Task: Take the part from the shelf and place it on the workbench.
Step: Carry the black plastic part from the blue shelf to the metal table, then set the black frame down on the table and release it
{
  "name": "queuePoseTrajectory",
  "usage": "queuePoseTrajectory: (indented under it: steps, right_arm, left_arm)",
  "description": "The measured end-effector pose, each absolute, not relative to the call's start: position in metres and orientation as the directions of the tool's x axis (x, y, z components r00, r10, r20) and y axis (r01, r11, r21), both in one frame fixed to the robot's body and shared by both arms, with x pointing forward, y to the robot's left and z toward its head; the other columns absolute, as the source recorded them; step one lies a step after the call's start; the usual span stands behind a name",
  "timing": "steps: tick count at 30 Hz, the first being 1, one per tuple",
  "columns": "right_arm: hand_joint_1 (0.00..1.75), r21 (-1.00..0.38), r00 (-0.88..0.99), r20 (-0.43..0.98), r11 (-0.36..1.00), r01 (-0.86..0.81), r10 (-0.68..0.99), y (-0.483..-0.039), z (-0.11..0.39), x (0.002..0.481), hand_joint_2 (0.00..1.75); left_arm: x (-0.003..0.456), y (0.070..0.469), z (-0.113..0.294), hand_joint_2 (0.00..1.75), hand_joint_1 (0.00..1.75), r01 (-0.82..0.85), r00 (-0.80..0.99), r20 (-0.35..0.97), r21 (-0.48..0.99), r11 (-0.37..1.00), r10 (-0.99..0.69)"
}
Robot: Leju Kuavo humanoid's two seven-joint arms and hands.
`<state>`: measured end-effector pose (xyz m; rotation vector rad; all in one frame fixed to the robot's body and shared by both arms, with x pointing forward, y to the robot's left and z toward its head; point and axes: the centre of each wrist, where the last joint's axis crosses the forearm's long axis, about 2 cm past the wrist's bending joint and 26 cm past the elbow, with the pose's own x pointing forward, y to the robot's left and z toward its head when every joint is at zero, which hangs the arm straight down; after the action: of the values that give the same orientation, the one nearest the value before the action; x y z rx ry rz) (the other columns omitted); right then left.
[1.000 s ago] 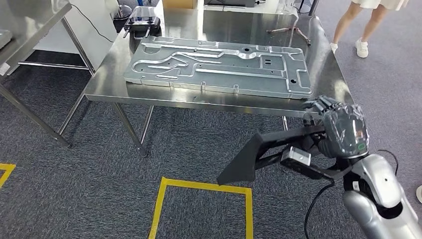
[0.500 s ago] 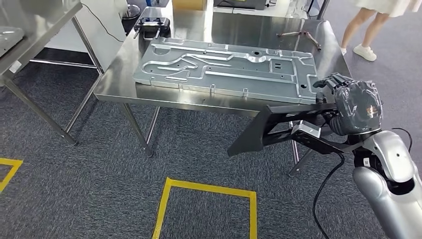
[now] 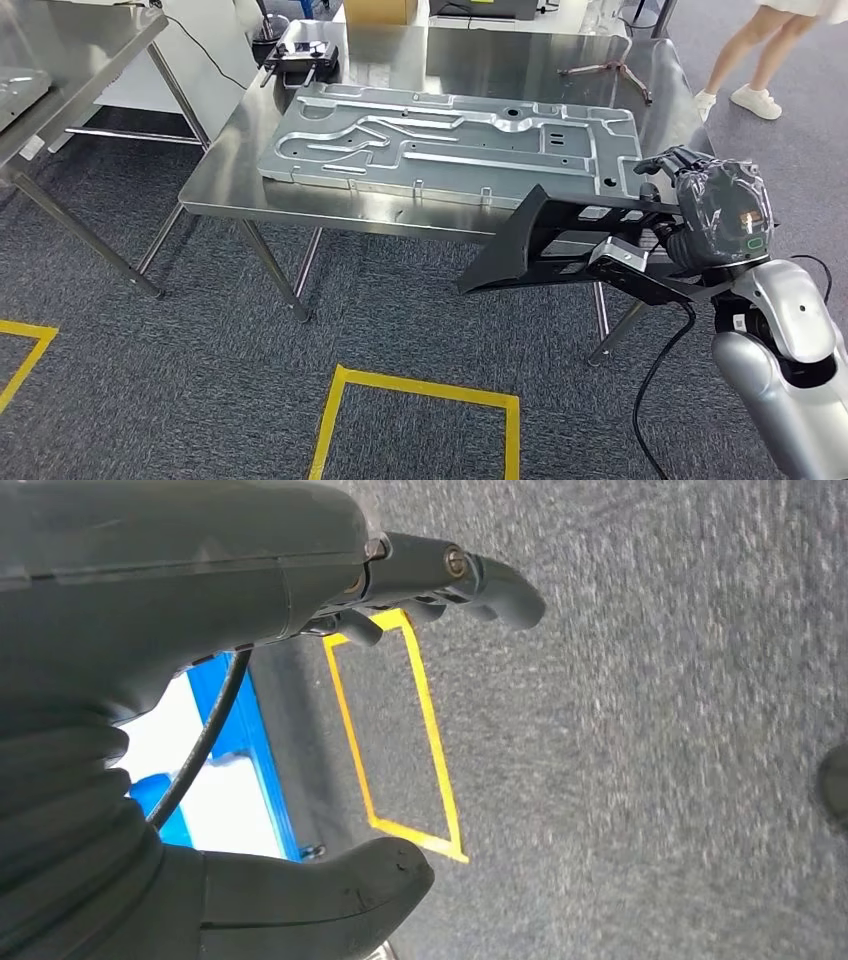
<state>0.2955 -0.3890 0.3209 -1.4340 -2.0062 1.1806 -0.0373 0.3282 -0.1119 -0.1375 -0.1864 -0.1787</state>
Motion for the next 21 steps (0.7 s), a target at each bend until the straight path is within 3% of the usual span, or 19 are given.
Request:
queuePoseTrajectory:
  steps: [21]
  right_arm:
    - [1.75,-0.817,-0.375,-0.169,0.083,0.570,0.912,-0.366,0.335,0.320,1.75]
  left_arm:
    - [-0.037,0.333,-0.111,1.75,0.00,0.140,0.974,0.197,-0.123,0.982,-0.114]
